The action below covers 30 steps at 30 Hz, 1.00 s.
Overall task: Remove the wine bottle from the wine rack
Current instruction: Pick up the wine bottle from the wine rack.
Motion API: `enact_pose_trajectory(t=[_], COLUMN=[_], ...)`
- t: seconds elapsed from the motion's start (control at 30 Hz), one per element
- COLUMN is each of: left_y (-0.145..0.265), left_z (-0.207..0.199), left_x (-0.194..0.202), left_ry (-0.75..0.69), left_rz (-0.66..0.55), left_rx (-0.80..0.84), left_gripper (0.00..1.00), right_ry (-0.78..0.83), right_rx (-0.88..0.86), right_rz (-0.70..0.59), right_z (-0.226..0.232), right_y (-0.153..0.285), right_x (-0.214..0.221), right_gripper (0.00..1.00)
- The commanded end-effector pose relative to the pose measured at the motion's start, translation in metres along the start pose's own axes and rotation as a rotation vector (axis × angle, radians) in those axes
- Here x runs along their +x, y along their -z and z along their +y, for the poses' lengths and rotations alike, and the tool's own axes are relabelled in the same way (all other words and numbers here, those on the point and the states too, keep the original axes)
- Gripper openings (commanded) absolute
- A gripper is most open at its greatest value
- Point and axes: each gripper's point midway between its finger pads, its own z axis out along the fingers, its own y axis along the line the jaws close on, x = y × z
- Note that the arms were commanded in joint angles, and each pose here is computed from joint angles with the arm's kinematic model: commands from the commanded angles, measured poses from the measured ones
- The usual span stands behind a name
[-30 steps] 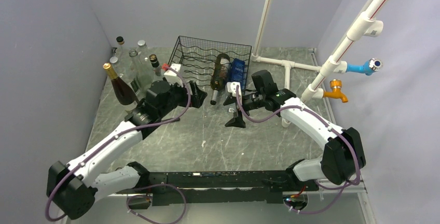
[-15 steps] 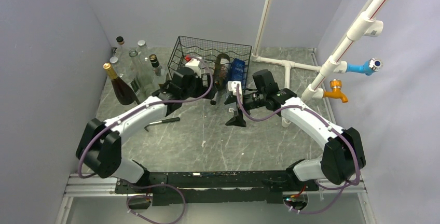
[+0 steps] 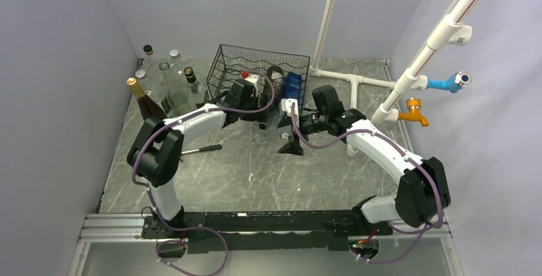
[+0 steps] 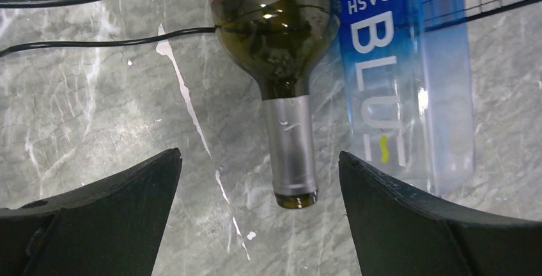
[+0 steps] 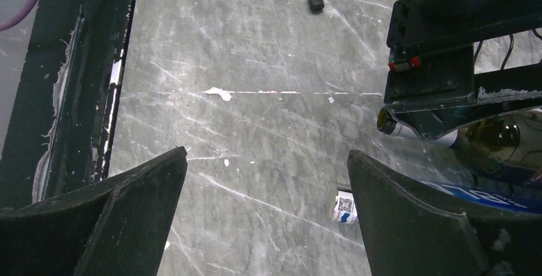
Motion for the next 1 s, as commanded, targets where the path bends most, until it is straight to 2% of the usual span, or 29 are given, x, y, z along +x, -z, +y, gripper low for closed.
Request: enact_pose_trajectory(t=[0.0,0.17,0.63,0.97], left_y=[-0.009,-0.025,-0.053,-0.067], left_z=[-0.009,-0.009,-0.011,-0.016], left_x=[-0.016,-0.01,0.001,0.007], left_ry=[0.024,0.049,0.102,0.119], left_rz=[-0.012,0.022,0.088,0.123], left_rx=[0.045,0.052,0.077,0.099], left_gripper=[0.96,0.92,0.69,0.64], right_ry=[0.058,0.057,0.052,0.052], right_rx=[0.035,0.036,0.038,0.04], right_rz=[-0.044,-0.044,-0.043,-0.045], right_z=[-0.011,-0.011,-0.013,-0.013], right_y=[0.006,0.006,0.007,0.008], right_x=[-0.021,-0.02,-0.019,-0.019], right_gripper=[1.0,1.0,1.0,1.0])
